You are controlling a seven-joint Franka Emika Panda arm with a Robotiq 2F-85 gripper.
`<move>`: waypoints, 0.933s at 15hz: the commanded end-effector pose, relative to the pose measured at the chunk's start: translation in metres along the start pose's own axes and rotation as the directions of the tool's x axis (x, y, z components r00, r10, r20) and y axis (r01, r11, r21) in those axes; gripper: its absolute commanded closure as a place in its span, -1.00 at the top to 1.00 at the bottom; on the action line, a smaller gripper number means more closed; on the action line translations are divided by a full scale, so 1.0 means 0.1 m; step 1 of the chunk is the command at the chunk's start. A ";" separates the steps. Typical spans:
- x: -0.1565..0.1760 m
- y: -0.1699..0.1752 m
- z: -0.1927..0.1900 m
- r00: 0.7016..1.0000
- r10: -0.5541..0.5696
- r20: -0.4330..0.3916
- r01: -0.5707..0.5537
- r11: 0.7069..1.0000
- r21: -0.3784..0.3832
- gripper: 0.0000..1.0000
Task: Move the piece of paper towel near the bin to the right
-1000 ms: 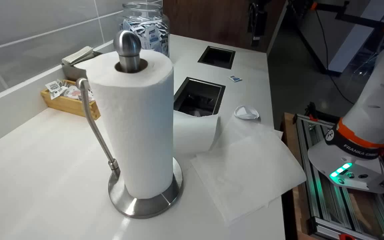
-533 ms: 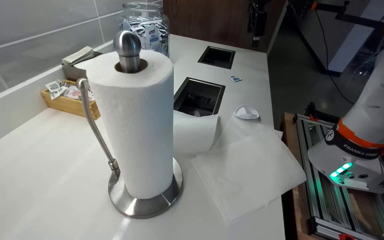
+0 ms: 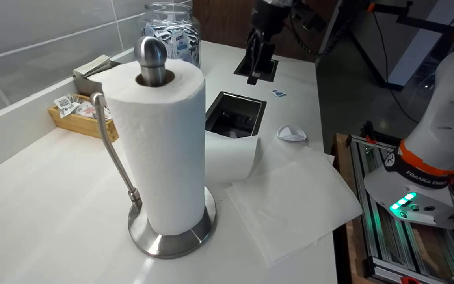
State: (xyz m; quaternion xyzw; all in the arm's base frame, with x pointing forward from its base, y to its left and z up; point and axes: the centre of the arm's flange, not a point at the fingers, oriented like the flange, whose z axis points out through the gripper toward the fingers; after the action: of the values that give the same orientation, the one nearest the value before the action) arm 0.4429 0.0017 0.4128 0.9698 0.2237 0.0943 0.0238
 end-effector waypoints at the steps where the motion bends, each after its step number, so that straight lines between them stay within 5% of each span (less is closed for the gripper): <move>1: 0.30 -0.30 0.47 0.990 -0.081 -0.117 0.096 0.986 0.134 1.00; 7: 0.55 -0.82 0.93 0.992 -0.093 -0.090 0.120 0.919 0.377 1.00; 13: 0.70 -0.89 1.24 0.991 -0.131 -0.006 0.123 0.913 0.390 1.00; 14: 0.74 -0.89 1.28 0.990 -0.142 0.004 0.129 0.915 0.382 0.65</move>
State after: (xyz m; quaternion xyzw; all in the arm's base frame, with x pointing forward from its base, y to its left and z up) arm 0.4764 0.1100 0.3044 0.9414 0.2924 0.0530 -0.1595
